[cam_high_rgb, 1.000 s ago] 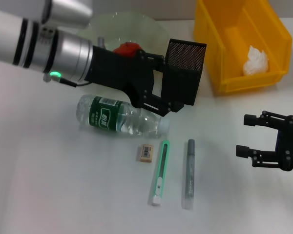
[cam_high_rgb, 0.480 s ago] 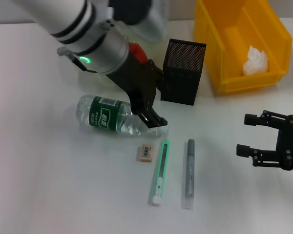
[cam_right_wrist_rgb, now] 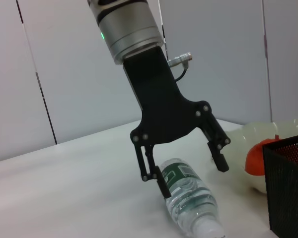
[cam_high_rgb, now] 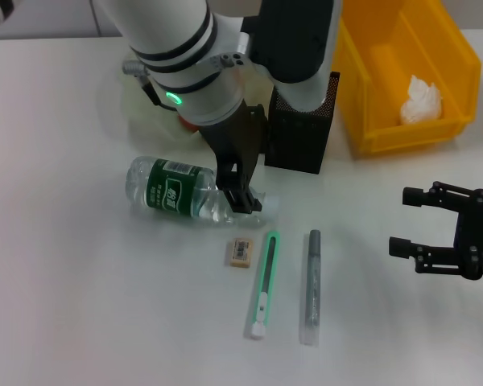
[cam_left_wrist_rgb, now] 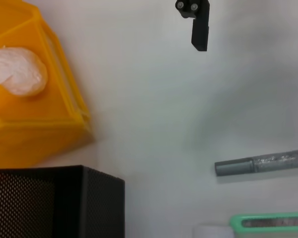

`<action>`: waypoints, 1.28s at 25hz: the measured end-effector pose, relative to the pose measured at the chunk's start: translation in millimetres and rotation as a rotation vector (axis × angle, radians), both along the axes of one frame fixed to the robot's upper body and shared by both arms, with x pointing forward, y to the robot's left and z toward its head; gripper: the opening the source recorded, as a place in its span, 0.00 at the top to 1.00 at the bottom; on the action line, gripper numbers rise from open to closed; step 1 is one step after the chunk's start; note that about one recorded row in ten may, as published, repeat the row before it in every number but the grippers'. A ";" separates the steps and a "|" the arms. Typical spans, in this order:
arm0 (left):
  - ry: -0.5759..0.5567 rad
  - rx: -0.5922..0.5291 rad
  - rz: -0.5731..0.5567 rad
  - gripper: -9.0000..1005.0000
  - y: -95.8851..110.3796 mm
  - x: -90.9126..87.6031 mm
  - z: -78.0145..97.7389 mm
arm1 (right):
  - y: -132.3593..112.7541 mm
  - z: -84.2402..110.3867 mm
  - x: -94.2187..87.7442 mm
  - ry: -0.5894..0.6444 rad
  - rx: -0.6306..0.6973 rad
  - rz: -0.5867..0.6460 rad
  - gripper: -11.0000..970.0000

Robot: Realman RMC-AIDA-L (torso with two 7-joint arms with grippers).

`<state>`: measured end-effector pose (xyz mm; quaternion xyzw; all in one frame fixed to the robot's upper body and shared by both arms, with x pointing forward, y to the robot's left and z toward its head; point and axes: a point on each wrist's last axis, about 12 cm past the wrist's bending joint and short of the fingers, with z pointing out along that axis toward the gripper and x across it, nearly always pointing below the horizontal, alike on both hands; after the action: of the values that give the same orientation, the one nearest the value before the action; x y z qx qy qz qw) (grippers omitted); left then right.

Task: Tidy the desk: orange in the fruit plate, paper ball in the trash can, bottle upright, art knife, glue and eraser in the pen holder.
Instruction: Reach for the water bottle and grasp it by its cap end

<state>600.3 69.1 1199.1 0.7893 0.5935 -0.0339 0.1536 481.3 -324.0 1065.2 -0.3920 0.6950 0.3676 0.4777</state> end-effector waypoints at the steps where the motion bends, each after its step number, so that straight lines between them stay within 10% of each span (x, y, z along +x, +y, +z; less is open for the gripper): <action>1: -0.003 0.003 -0.003 0.20 -0.7 -0.1 0.2 | 0.0 0.0 0.1 0.000 0.000 0.000 0.14; 32: 0.010 0.024 -0.010 0.22 -2.9 0.5 -22.9 | 3.0 -1.4 10.1 0.000 -0.030 -0.019 0.14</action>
<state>600.8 66.2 1176.1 0.7939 0.5908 -0.0314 0.1407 491.4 -321.0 1063.8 -0.3927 0.7039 0.3526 0.4753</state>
